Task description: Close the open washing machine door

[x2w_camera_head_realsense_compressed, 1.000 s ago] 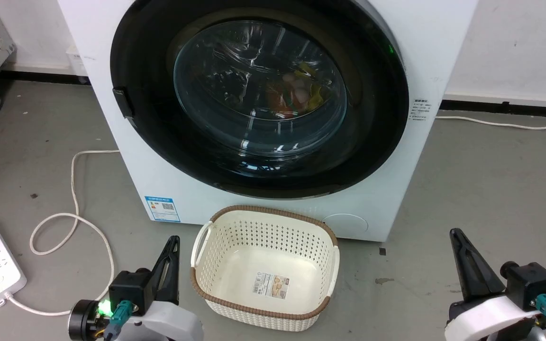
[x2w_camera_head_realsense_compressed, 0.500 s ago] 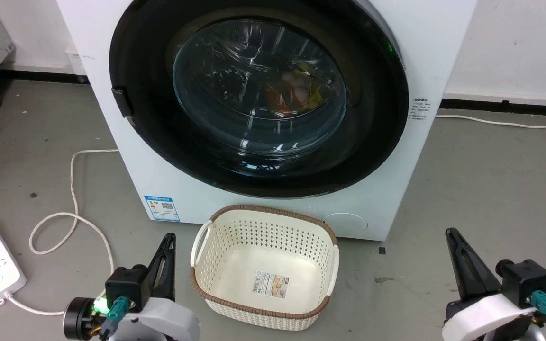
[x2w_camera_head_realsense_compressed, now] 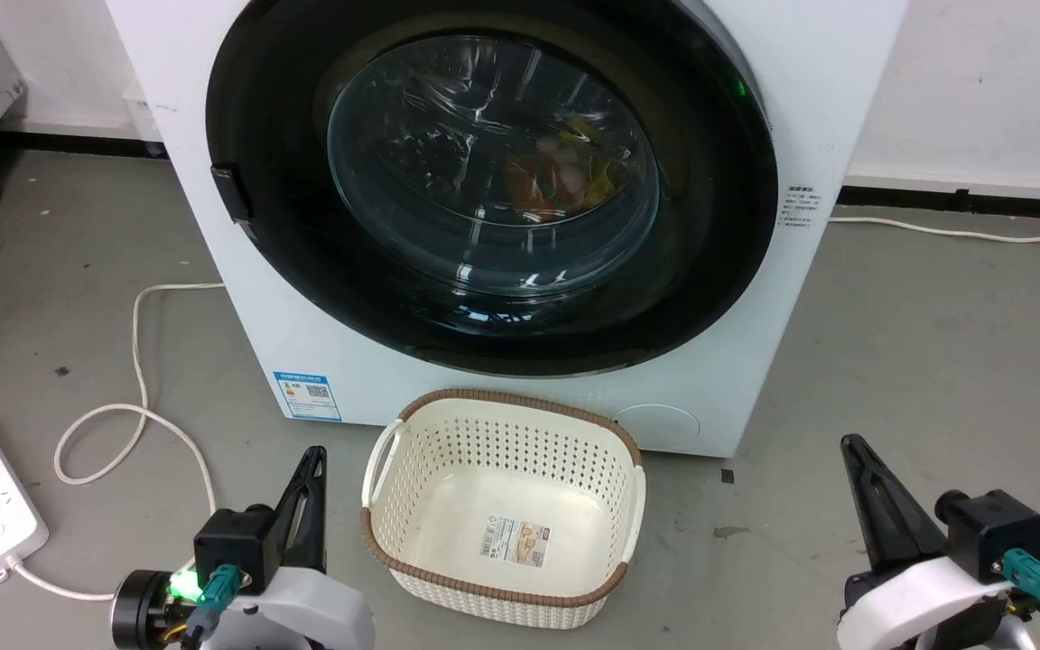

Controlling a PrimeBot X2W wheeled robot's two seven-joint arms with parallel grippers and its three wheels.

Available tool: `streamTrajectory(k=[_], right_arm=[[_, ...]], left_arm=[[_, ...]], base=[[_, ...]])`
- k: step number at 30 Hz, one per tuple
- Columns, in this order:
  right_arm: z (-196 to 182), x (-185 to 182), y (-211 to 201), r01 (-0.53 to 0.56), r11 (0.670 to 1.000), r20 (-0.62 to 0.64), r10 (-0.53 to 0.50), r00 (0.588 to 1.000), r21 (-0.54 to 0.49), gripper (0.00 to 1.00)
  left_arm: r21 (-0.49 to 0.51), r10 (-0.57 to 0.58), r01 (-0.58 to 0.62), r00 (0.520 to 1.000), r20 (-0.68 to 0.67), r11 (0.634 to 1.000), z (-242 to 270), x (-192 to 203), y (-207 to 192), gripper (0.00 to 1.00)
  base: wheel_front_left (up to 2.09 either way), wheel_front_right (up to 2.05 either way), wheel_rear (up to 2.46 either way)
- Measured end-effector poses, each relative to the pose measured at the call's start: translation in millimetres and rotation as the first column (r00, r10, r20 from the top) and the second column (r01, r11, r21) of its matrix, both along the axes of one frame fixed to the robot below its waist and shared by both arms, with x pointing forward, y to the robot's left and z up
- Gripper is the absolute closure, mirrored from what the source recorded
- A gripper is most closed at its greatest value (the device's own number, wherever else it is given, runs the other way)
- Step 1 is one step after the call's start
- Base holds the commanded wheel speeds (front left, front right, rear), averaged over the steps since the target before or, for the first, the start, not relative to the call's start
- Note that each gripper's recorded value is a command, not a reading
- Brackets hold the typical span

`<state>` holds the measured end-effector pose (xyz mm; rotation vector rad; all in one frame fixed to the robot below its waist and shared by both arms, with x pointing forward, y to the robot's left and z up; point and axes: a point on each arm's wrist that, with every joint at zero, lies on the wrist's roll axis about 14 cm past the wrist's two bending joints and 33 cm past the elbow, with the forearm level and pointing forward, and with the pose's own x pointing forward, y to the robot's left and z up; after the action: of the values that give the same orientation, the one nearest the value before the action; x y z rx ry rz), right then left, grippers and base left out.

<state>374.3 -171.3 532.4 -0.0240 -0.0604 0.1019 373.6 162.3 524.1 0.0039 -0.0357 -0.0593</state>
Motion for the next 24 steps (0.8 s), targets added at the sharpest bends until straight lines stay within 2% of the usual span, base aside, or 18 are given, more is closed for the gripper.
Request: streamTrajectory(k=[24], right_arm=[[-0.7,0.7,6.3,-0.017,1.000,-0.031,0.017,0.999,-0.017,1.00]], left_arm=[[0.025,0.032,-0.032,0.999,-0.014,0.999,4.6,1.7,8.3,1.00]], base=[[0.00,0.00,0.00]])
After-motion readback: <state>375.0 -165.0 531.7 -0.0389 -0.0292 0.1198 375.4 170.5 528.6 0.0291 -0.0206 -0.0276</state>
